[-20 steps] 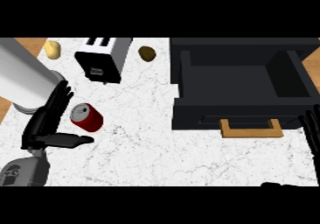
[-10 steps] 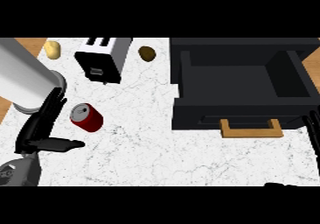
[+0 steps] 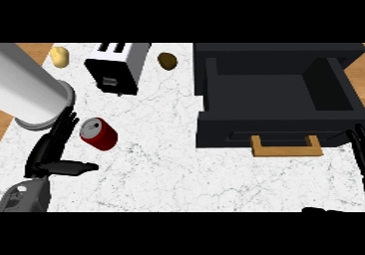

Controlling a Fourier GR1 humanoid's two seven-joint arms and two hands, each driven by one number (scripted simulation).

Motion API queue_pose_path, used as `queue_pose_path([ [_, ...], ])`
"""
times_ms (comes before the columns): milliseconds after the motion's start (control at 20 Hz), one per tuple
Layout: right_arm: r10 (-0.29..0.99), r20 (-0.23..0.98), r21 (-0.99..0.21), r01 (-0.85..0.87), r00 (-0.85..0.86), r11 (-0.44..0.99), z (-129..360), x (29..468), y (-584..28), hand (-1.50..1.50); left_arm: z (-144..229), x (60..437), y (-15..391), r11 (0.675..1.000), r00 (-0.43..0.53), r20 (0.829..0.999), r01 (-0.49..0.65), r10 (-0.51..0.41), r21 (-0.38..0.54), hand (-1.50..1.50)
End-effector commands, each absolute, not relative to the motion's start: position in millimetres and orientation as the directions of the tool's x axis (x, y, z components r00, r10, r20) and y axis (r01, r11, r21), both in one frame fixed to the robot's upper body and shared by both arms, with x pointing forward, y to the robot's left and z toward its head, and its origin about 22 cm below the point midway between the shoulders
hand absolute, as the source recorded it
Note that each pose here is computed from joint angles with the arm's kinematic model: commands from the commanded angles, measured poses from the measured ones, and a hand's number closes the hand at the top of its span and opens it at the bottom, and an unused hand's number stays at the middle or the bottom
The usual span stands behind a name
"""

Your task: Pick up the can, place it into the drawer and close the drawer

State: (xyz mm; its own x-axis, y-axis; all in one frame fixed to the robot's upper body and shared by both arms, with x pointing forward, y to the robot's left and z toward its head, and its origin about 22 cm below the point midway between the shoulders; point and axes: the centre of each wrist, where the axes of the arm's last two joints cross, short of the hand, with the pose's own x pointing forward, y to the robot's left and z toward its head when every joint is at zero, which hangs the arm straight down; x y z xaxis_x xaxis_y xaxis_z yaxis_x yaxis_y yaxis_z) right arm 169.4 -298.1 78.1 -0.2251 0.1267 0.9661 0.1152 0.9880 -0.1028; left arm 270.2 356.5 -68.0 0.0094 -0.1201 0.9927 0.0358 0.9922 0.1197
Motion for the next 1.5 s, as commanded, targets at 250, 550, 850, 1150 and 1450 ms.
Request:
queue_pose_path([
  [250, 0.133, 0.962, -0.104, 0.130, -0.240, 0.986, 86.5, 168.7, -308.3, -1.50, -87.2, 280.6, 355.7, 0.996, 0.065, 0.994, 0.020, -0.092, 0.091, -1.50],
  [550, 0.128, 0.963, -0.104, 0.112, -0.238, 0.988, 80.6, 180.1, -283.5, -1.50, -96.3, 280.9, 358.2, 0.996, 0.032, 0.995, 0.004, -0.091, 0.091, -1.50],
  [850, 0.121, 0.967, -0.098, 0.112, -0.223, 0.989, 94.8, 158.7, -287.6, -1.50, -85.7, 306.7, 353.9, 0.995, 0.049, 0.994, 0.003, -0.099, 0.099, -1.50],
  [1150, 0.120, 0.968, -0.097, 0.110, -0.219, 0.989, 80.0, 152.8, -286.9, -1.50, -100.5, 305.0, 334.8, 0.997, 0.045, 0.996, 0.031, -0.077, 0.075, -1.50],
  [1450, 0.125, 0.966, -0.101, 0.115, -0.227, 0.988, 91.6, 166.8, -303.8, -1.50, -102.2, 308.0, 328.5, 0.996, 0.034, 0.997, 0.054, -0.072, 0.070, -1.50],
])
